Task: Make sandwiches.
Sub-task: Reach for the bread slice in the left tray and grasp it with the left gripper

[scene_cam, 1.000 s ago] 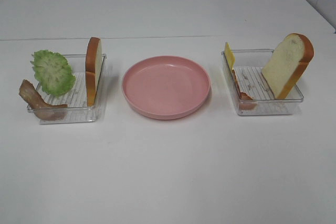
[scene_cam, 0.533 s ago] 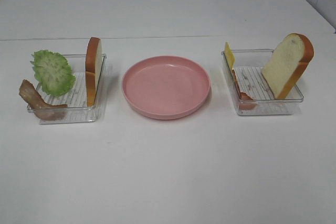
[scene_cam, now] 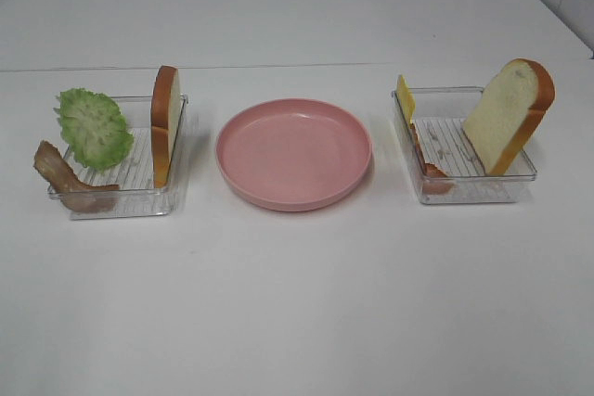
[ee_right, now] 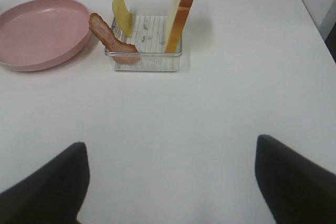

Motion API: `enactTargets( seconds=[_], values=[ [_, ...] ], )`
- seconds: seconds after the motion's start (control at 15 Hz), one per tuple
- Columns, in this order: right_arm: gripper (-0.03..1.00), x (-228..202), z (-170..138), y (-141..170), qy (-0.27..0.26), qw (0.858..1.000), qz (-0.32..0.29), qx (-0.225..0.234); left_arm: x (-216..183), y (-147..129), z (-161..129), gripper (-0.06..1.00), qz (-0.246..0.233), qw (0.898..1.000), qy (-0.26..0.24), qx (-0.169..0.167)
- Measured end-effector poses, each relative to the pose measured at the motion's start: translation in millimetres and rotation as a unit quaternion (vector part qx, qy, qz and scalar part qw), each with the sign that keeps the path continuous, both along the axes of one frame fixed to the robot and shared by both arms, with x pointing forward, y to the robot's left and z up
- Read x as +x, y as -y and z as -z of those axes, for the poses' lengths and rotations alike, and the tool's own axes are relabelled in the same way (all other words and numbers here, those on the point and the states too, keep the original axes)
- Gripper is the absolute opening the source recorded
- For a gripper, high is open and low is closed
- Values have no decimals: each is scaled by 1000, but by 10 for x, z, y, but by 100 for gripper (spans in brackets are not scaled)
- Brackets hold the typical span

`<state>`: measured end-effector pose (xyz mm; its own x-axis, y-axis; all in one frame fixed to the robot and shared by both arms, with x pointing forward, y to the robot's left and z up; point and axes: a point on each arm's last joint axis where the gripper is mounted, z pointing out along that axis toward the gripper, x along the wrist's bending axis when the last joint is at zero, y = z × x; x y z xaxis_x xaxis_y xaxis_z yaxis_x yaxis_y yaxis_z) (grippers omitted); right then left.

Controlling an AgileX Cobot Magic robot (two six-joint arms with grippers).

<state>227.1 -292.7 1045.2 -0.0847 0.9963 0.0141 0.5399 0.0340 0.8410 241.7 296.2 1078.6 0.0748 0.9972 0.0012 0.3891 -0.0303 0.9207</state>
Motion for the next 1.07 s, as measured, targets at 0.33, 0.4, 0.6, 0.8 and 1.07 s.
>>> enactTargets(
  seconds=[0.33,0.4,0.6,0.8,1.07],
  values=[
    [81,0,0,0,0,1000,0,0,636,17,-351,91,1,997,-81,-7],
    [81,0,0,0,0,1000,0,0,844,21,-443,91,2,994,-106,-8],
    [81,0,0,0,0,1000,0,0,1528,50,-572,91,6,983,-183,-21],
    [81,0,0,0,0,1000,0,0,2037,85,-526,90,12,967,-252,-36],
    [81,0,0,0,0,1000,0,0,2738,156,-341,90,25,938,-340,-67]
  ],
)
